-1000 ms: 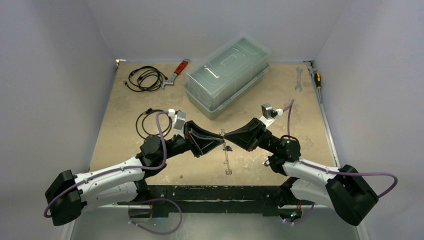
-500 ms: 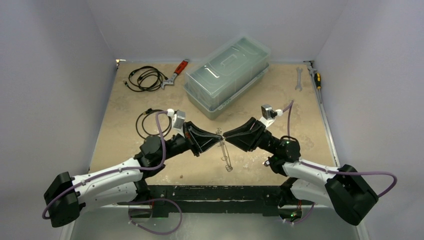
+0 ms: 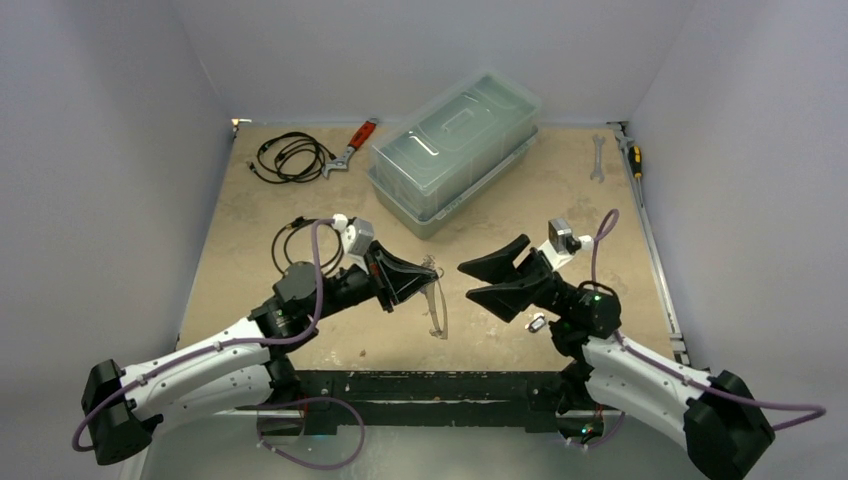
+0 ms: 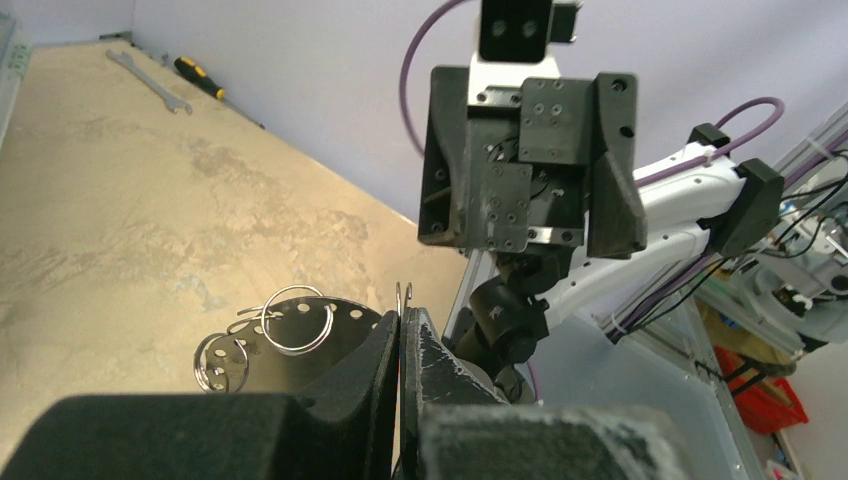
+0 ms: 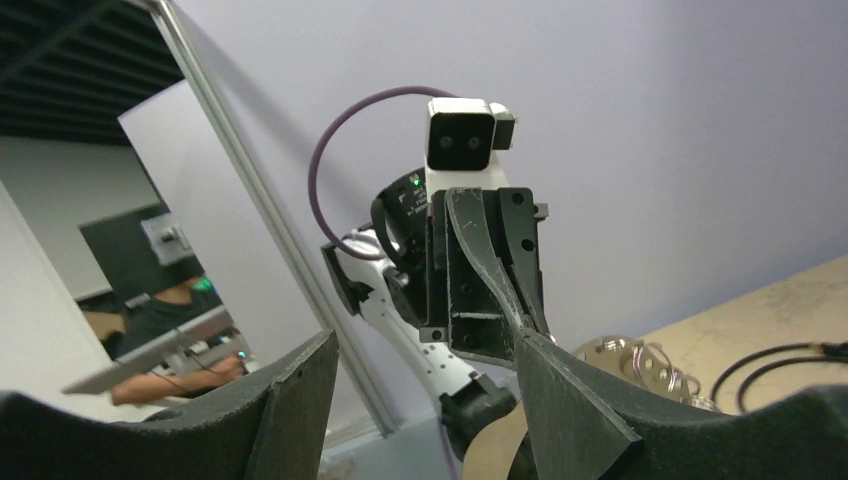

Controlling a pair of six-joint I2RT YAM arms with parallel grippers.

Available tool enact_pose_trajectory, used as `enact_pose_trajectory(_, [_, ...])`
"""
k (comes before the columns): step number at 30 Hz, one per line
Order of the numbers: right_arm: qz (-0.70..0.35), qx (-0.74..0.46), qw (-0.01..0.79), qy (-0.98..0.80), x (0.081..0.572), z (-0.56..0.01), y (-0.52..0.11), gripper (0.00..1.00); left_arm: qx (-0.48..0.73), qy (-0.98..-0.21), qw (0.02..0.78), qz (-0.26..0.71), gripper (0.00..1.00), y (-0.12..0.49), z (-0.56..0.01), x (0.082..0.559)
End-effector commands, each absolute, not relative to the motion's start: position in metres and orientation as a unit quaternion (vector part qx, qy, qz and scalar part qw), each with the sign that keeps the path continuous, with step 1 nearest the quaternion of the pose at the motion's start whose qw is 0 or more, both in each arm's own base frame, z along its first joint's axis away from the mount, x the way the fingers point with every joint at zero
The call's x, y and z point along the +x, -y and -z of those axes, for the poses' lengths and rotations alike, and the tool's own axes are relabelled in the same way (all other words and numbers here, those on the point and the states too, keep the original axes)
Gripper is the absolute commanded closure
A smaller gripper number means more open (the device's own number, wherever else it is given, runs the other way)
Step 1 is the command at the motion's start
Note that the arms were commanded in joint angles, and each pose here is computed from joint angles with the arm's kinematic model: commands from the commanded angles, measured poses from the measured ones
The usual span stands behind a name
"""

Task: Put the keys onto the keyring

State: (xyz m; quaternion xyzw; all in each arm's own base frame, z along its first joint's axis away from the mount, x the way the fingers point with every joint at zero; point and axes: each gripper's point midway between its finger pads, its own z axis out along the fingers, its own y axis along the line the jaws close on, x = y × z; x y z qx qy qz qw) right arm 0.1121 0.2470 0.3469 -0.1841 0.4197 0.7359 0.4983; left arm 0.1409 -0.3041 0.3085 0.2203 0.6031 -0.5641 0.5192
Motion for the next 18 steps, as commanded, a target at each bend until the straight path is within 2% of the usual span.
enact_pose_trajectory(1, [-0.630, -0.258, 0.566, -0.464, 0.129, -0.341, -0.256, 0.34, 0.265, -0.598, 0.524, 0.546, 1.00, 0.300, -0.336, 0.133])
enact_pose_trajectory(4, [-0.581, -0.286, 0.595, -0.476, 0.135, -0.340, -0.253, 0.35, 0.286, -0.609, 0.514, 0.532, 1.00, 0.298, -0.336, 0.129])
enact_pose_trajectory(8, [-0.566, -0.324, 0.603, -0.460, 0.127, -0.337, -0.253, 0.37, 0.322, -0.623, 0.494, 0.514, 1.00, 0.296, -0.331, 0.122])
enact_pose_trajectory(18, [-0.577, -0.401, 0.552, -0.449, 0.112, -0.319, -0.267, 0.49, 0.340, -0.634, 0.482, 0.499, 1.00, 0.292, -0.329, 0.119])
